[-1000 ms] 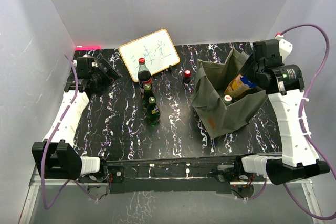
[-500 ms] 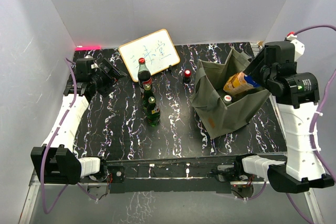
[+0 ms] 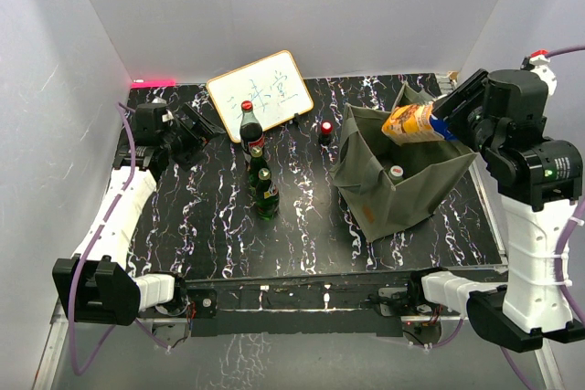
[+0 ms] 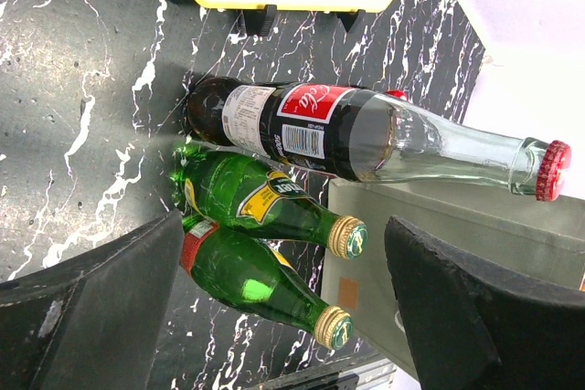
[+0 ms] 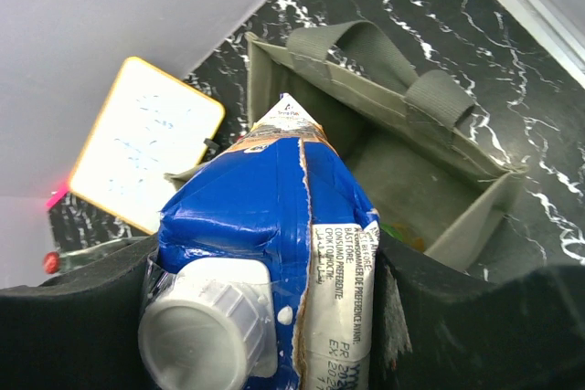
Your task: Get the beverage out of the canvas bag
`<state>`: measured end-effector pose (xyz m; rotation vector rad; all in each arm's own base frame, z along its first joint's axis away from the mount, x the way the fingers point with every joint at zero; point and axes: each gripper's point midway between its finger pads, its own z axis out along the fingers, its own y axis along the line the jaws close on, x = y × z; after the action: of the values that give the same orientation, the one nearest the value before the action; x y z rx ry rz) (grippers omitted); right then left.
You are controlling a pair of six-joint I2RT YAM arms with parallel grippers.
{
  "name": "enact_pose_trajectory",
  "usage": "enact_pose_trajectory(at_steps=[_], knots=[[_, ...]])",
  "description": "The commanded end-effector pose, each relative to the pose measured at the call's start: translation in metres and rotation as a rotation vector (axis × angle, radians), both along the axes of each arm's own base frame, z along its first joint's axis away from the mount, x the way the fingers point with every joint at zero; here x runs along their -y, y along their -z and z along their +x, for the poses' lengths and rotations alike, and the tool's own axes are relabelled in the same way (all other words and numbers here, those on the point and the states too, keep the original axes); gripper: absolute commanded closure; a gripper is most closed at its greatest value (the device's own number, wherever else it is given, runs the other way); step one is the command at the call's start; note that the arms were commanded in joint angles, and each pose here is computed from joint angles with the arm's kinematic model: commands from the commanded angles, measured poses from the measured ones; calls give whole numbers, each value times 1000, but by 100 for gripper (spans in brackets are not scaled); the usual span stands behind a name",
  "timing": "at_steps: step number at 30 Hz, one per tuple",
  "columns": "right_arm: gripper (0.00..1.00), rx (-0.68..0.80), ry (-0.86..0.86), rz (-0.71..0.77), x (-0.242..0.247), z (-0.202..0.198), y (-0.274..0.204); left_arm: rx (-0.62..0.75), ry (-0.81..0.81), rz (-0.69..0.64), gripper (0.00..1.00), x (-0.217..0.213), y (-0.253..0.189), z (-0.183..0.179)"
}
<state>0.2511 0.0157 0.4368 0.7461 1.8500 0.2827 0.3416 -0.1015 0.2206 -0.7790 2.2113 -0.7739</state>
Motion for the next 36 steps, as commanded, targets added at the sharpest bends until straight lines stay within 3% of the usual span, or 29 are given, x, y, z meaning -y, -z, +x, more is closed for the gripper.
enact_pose_trajectory(at_steps=[1, 17, 26, 36], knots=[[67, 627, -58, 179, -9, -27, -163, 23, 17, -6, 12, 5, -12, -4], [68, 764, -512, 151, -86, -14, -212, 32, 16, 48, 12, -2, -16, -16], [69, 628, -787, 162, -137, 39, -164, 46, 18, 128, 12, -13, -20, -25], [69, 433, -910, 92, -182, 105, -91, 26, 19, 219, 11, -26, -22, -35]])
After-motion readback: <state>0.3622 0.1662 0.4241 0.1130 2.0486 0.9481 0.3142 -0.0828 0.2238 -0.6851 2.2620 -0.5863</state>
